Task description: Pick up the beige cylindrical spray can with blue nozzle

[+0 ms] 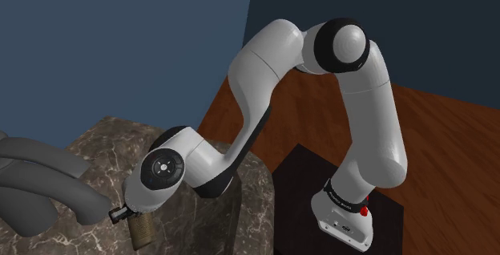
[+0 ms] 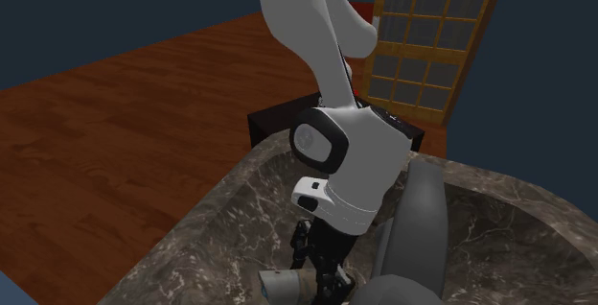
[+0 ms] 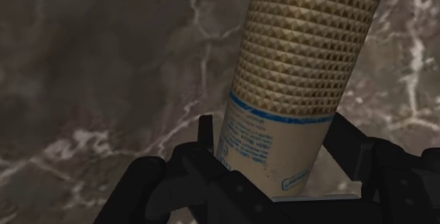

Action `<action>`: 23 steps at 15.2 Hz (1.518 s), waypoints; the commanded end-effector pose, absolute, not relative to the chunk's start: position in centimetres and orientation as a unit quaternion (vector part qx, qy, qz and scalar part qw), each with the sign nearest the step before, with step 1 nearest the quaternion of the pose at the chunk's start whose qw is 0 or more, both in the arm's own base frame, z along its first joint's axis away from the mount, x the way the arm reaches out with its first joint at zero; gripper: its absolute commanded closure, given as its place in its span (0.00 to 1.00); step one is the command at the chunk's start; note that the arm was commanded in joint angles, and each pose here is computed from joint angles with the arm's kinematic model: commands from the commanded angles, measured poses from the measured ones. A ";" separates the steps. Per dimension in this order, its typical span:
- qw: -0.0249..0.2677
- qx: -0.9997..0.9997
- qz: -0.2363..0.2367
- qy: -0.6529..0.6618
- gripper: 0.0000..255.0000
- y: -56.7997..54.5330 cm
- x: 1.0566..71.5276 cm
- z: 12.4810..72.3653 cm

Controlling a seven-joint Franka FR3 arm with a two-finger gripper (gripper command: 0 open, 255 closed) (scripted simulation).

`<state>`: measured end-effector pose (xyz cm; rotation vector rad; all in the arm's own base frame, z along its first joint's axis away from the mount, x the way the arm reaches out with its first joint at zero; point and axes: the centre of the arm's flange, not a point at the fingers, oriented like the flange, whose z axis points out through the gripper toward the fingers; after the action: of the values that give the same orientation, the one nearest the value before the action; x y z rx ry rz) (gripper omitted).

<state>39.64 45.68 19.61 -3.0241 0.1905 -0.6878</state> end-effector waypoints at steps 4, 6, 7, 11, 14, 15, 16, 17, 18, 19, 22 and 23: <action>0.018 -0.973 -0.222 0.061 1.00 45.7 39.6 19.5; 0.018 -0.973 -0.222 0.061 1.00 45.7 39.6 19.5; 0.018 -0.973 -0.222 0.061 1.00 45.7 39.6 19.5; 0.018 -0.973 -0.222 0.061 1.00 45.7 39.7 20.6; 0.018 -0.973 -0.222 0.061 1.00 45.7 39.7 22.1; 0.018 -0.973 -0.222 0.061 1.00 45.7 39.7 22.7; 0.018 -0.973 -0.222 0.061 1.00 45.7 39.7 23.2; 0.018 -0.973 -0.222 0.061 1.00 45.7 39.7 23.7; 0.018 -0.973 -0.222 0.061 1.00 45.7 39.7 24.3; 0.018 -0.973 -0.222 0.061 1.00 45.7 39.7 24.8; 0.018 -0.973 -0.222 0.061 1.00 45.7 39.7 26.4; 0.018 -0.973 -0.222 0.061 1.00 45.7 39.7 26.9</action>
<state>39.70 45.59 26.27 -3.0233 0.1903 -0.6885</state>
